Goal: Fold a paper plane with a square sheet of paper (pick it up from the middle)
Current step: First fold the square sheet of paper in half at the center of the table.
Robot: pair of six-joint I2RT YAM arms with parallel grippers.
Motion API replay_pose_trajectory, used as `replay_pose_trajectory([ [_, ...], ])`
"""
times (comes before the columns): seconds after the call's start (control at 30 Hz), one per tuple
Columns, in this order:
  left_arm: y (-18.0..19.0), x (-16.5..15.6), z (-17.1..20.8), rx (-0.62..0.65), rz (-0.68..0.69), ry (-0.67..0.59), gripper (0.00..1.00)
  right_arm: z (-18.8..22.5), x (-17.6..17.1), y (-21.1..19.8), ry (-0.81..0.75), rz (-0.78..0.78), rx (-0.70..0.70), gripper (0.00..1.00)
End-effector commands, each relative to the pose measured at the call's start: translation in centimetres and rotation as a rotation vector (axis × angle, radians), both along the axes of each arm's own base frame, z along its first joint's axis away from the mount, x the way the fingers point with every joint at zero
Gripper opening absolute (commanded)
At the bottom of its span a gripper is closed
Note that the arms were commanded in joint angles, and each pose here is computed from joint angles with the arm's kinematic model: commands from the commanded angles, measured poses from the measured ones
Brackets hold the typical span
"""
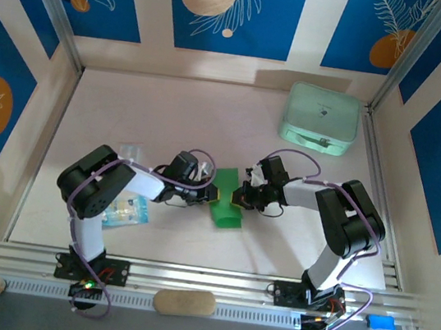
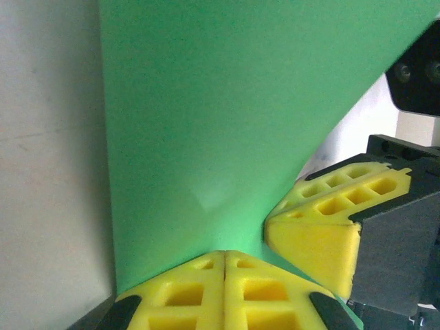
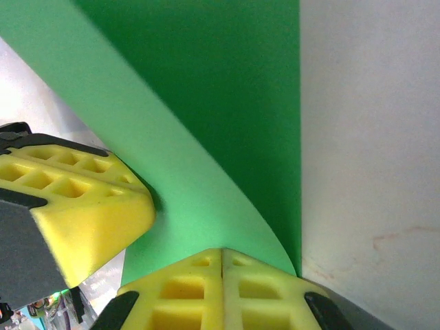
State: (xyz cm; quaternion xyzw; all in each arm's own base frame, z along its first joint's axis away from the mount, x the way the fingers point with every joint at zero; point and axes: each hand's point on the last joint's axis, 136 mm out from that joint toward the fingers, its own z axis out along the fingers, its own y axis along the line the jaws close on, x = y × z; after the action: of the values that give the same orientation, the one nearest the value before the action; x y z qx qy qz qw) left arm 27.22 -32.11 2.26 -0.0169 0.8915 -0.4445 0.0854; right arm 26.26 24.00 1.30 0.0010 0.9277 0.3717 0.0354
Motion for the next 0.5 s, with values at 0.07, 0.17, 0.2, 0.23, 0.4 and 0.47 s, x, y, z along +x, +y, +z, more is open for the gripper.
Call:
replay_pose_trajectory([
  [0.07,1.5,-0.1,-0.4,0.11,-0.005,0.034,0.01,-3.8,-1.8,-2.8,0.093,-0.049,-0.159,0.0],
  [0.17,0.8,1.2,1.2,0.082,-0.009,0.009,0.02,-3.8,-1.8,-2.8,0.093,-0.05,-0.16,0.0],
  [0.2,0.6,1.6,1.5,0.07,-0.007,0.006,0.02,-3.8,-1.8,-2.8,0.093,-0.049,-0.159,0.0],
  [0.23,0.5,1.9,1.6,0.063,-0.006,0.006,0.02,-3.7,-1.8,-2.8,0.092,-0.05,-0.159,0.0],
  [0.4,1.0,2.7,0.6,0.074,0.004,0.026,0.03,-3.8,-1.9,-2.8,0.095,-0.052,-0.161,0.0],
  [0.47,1.2,2.7,-0.2,0.083,0.007,0.041,0.03,-3.9,-1.9,-2.8,0.096,-0.053,-0.16,0.0],
])
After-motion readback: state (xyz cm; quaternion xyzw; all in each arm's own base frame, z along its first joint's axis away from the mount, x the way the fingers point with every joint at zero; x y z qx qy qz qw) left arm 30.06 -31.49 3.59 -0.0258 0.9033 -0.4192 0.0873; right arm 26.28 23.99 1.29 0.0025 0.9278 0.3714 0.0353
